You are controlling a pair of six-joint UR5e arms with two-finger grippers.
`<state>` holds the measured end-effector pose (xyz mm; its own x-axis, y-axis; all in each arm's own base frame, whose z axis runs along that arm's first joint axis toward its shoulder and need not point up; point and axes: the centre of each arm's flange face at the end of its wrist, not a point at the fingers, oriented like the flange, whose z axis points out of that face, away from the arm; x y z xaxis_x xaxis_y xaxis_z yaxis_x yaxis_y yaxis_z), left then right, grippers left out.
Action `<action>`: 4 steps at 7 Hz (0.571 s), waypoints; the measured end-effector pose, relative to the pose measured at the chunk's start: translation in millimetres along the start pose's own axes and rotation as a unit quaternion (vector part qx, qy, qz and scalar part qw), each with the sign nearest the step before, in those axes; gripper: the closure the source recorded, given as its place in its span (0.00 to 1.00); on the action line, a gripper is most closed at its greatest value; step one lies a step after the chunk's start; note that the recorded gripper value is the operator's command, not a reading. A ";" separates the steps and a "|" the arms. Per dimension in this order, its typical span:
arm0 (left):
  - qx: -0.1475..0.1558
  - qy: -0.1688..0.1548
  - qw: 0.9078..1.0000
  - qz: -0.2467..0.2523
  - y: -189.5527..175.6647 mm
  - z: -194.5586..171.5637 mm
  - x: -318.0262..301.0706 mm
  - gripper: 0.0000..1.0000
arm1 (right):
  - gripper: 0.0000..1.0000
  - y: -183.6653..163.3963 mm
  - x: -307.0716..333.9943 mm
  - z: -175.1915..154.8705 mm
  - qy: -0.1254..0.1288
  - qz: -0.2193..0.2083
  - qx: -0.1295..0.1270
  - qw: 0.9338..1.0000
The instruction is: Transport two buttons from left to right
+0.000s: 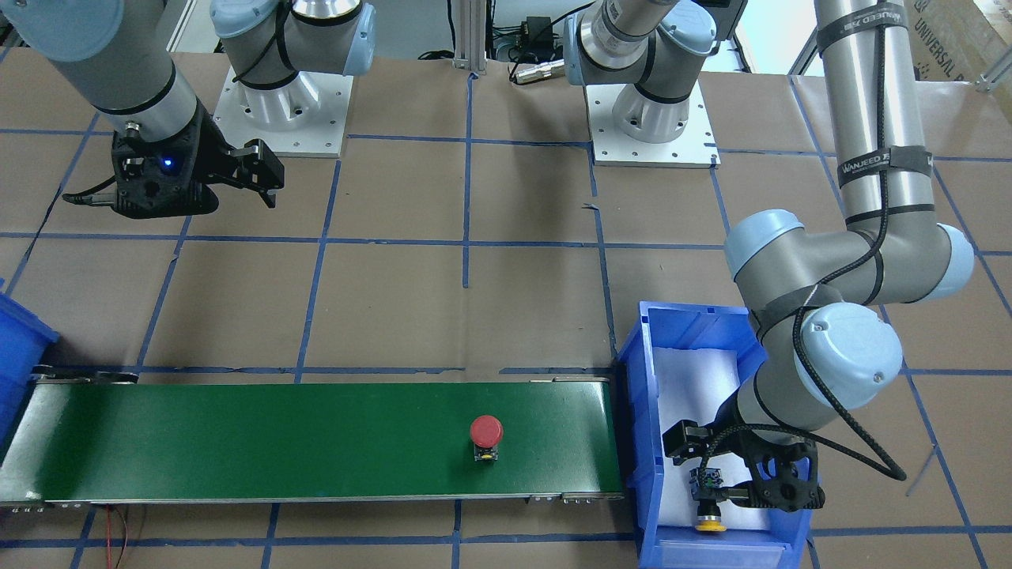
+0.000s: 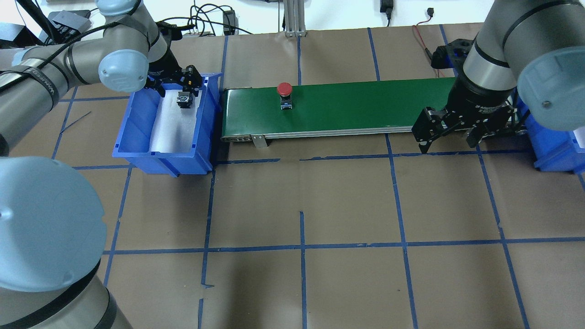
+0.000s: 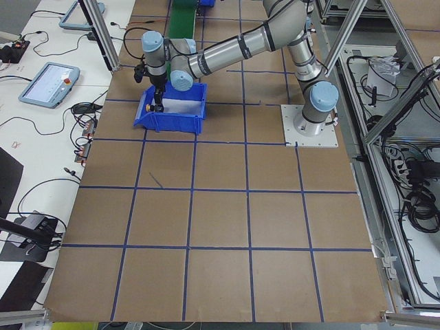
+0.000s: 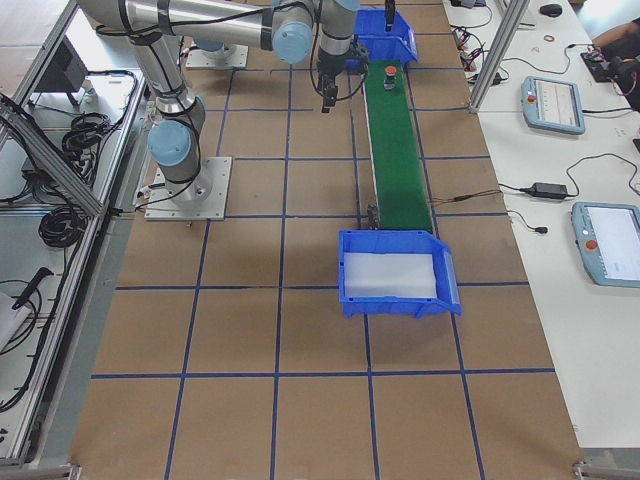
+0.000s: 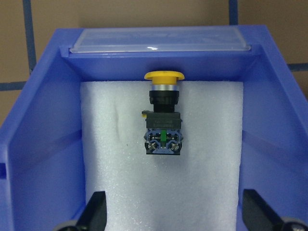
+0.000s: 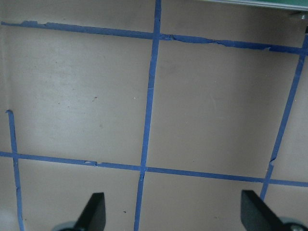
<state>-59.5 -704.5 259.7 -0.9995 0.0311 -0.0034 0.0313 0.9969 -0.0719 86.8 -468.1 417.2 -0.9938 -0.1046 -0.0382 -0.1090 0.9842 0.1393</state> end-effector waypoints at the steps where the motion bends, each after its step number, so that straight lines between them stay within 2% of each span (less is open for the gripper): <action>1: 0.003 0.000 1.000 0.000 -2.1 4.8 -0.3 0.00 | 0.00 -0.4 7.2 -0.1 -0.016 0.001 0.002 1.000; 2: 0.003 -0.001 1.000 -0.001 -2.7 7.5 -0.9 0.00 | 0.00 -0.7 7.2 -1.3 -0.032 0.002 0.006 0.999; 4: -0.001 -0.001 1.000 -0.003 -2.7 15.9 -2.0 0.00 | 0.00 1.5 1.4 -7.6 -0.036 -0.002 0.014 0.999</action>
<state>-57.5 -708.3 244.1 -0.9997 0.0245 -0.0055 0.0248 0.9973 -0.0692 85.1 -467.9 424.9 -0.9891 -0.0993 -0.1091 -0.1115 0.9875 0.1116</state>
